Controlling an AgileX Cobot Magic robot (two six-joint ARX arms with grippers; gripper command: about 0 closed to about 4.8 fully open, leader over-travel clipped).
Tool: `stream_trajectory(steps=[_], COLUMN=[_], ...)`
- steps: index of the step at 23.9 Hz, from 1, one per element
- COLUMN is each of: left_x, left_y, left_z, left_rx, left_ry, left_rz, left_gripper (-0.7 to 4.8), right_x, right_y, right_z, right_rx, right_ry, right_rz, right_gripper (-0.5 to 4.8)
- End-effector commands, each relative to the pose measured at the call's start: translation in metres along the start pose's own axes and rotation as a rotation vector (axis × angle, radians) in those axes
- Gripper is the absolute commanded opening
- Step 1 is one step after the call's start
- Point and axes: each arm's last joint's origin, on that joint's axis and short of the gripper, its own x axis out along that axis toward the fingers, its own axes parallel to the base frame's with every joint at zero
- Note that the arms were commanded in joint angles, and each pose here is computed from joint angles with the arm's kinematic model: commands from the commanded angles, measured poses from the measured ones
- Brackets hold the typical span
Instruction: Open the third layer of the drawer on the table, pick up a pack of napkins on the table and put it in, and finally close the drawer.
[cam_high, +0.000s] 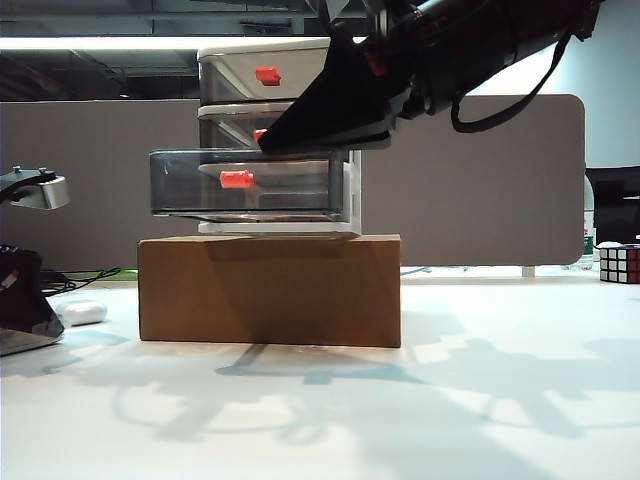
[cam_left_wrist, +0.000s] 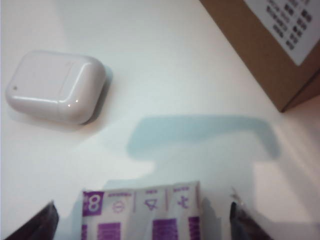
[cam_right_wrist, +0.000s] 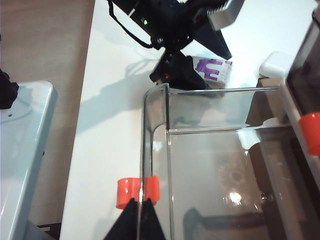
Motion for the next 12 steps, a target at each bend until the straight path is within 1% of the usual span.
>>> stream_trajectory(steps=[1,2,3,8,12], left_x=[-0.0004,-0.0004,-0.0004,0.0005,0.0094], left_y=[0.0008,0.0008,0.0008,0.0008,0.0005], left_z=[0.0020,0.0020,0.0020,0.0012,-0.0065], left_rx=[0.001,0.002,0.002,0.001,-0.008], left_ry=[-0.016,-0.017,-0.017,-0.013,0.022], left_rz=[0.001,0.001,0.001,-0.001,-0.020], left_gripper=[4.35,4.35,4.35,4.35,4.35], right_x=[-0.0013,-0.0013,-0.0014,-0.0020,-0.0065], right_y=[-0.0015,-0.0024,-0.0027,-0.0029,-0.0003], right_z=[0.0048,0.0053,0.0056,0.0092,0.0135], right_rx=[-0.023,-0.028,-0.031,-0.038,-0.037], right_ry=[-0.020,-0.017,-0.018,-0.050,-0.065], right_rz=[-0.034,-0.056,-0.063,-0.054,-0.057], right_gripper=[2.40,2.94,3.03,3.06,3.06])
